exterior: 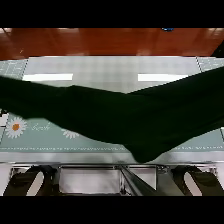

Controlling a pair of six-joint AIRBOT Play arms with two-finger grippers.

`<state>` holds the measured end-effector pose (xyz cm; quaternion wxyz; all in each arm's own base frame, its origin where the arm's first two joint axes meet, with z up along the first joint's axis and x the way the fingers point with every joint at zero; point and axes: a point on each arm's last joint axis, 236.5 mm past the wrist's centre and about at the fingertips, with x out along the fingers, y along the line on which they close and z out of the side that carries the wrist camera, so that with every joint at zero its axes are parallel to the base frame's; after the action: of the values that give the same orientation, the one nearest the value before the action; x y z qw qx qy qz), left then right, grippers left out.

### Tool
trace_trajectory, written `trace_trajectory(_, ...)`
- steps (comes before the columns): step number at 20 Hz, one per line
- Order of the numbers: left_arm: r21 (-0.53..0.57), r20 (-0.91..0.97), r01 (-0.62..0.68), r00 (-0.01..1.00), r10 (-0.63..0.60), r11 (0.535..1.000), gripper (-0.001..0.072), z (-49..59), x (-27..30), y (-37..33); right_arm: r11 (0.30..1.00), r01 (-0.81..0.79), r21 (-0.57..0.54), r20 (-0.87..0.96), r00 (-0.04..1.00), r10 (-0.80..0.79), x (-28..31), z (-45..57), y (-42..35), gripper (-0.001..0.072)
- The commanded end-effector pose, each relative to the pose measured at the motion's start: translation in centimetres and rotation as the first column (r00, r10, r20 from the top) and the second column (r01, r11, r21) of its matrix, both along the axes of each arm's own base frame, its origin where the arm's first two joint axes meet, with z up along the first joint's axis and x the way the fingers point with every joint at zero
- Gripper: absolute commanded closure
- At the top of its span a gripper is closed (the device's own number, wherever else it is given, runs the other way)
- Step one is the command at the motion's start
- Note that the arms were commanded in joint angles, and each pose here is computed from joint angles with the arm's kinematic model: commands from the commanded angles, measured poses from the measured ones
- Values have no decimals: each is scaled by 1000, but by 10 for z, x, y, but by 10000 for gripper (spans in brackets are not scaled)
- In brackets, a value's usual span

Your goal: Fold the shirts.

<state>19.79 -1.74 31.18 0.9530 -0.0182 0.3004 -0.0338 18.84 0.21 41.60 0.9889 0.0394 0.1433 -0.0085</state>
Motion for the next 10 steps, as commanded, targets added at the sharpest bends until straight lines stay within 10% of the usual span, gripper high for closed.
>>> trace_trajectory(1, 59, -111, -176, 977, 181, 983, 688, -64, -32, 40, 996, 88, 9, -165, 983, -85, -6, -64, -19, 690)
trace_trajectory(10, -141, -319, -148, 943, 97, 979, 688, -226, 141, 3, 998, 65, 21, -624, 780, -38, 118, -280, -23, 692)
